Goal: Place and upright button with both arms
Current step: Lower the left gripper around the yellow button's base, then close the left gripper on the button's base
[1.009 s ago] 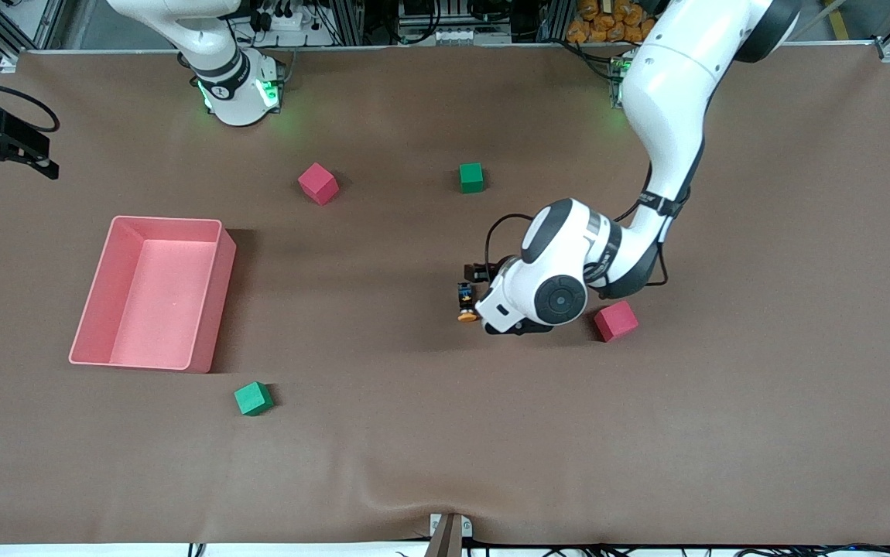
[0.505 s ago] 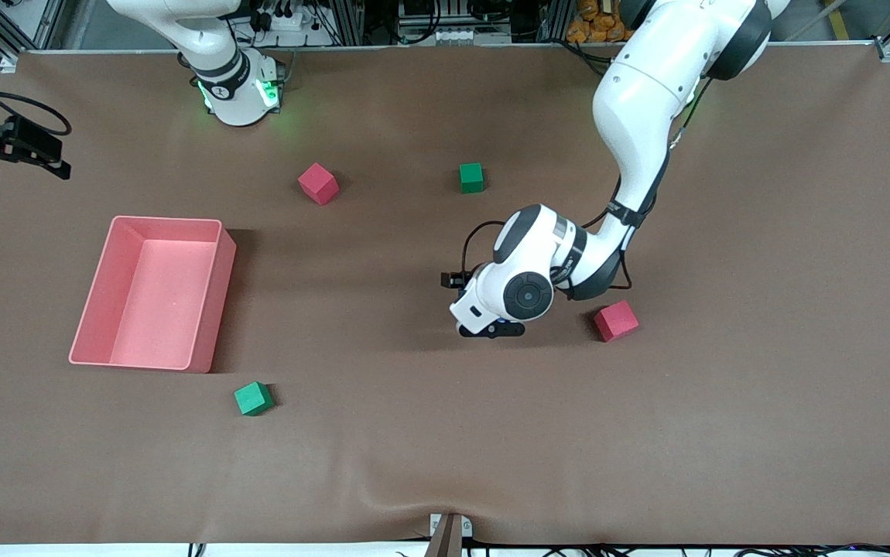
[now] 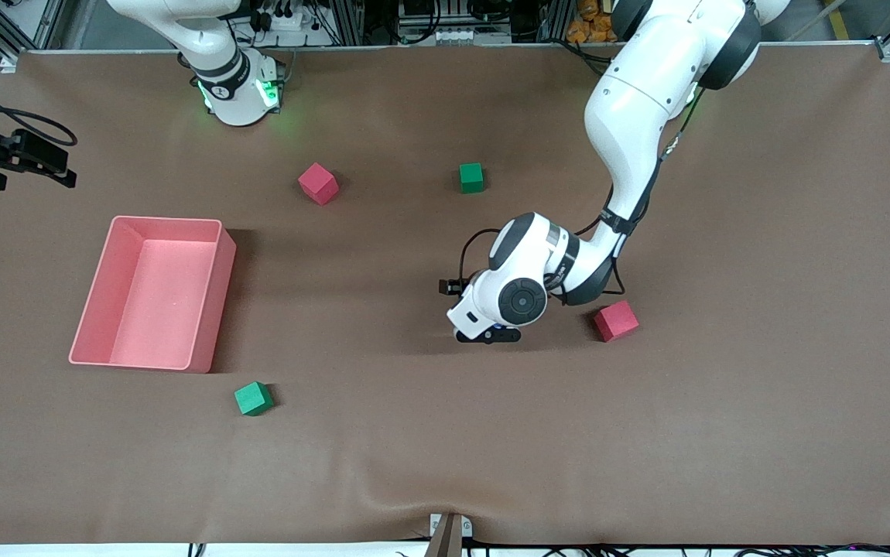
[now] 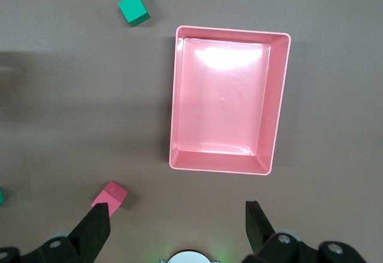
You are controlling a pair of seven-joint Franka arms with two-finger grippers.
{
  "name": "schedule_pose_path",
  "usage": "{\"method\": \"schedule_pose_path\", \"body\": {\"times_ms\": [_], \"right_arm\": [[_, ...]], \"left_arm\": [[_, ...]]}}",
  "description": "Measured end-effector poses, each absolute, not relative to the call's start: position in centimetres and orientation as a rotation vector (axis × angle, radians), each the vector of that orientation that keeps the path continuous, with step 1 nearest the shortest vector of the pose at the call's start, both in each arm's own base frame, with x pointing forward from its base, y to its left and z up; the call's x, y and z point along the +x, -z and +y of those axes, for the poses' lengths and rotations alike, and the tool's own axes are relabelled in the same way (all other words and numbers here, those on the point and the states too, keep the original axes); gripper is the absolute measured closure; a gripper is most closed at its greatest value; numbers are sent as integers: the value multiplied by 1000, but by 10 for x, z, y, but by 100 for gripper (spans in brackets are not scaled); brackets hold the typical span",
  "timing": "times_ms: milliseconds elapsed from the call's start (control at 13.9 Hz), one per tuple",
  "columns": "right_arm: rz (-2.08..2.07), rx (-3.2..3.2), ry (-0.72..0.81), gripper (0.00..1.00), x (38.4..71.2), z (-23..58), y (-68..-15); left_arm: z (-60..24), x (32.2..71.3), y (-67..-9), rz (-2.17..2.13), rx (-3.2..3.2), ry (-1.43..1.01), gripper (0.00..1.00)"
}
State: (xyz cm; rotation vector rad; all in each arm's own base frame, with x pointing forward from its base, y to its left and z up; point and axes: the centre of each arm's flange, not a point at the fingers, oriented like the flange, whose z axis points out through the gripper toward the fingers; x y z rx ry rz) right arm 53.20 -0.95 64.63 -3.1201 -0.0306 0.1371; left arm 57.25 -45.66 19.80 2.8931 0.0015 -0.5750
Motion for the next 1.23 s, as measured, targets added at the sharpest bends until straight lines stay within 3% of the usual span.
{"method": "schedule_pose_path", "body": {"times_ms": [577, 1225], "right_arm": [[53, -3111, -165, 0, 534, -33, -638], [55, -3112, -117, 0, 540, -33, -634]], "left_arm": [[-456, 576, -186, 20, 2890, 538, 3], [-456, 577, -182, 25, 2889, 529, 19]]}}
